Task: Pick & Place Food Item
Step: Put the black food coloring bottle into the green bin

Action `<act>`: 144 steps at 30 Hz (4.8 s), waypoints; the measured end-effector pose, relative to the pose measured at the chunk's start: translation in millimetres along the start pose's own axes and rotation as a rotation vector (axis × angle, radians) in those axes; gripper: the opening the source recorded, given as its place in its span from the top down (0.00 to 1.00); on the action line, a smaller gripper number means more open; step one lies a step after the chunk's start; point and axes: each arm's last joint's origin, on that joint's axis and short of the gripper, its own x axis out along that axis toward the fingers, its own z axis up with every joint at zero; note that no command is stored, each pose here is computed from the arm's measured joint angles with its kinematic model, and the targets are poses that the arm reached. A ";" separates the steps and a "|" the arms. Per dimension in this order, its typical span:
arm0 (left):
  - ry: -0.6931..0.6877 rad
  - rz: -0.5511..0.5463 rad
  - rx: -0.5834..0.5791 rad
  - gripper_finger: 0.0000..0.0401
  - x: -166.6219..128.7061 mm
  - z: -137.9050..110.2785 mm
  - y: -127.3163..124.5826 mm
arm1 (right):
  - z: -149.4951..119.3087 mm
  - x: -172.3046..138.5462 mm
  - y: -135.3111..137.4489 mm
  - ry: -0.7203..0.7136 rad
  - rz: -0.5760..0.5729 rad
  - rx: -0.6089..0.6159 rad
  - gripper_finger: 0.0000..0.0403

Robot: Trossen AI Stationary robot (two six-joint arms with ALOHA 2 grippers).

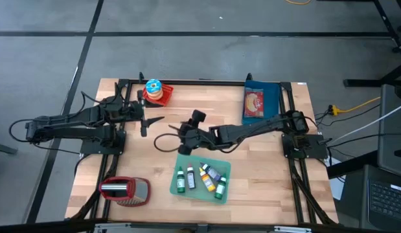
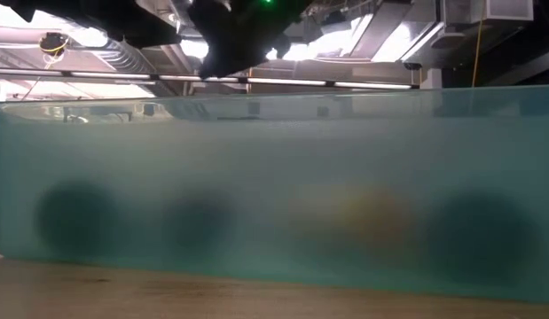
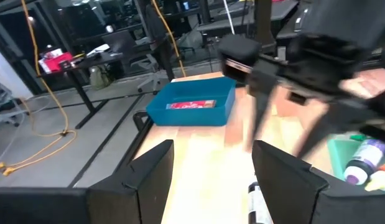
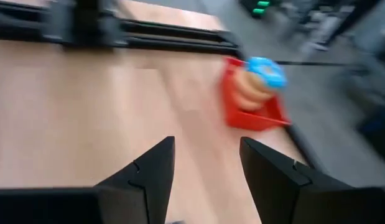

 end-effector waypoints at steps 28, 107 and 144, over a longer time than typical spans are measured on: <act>0.032 0.029 -0.048 0.47 0.6 -2.7 0.4 | -159.7 -48.6 -82.0 0.042 0.236 0.344 0.54; 0.072 -0.002 -0.049 0.47 0.4 -6.8 -1.3 | -152.6 54.3 -61.7 -0.081 0.689 0.296 0.72; 0.073 0.002 -0.049 0.47 0.4 -6.8 -1.2 | -121.0 -3.2 30.9 0.208 0.830 0.183 0.30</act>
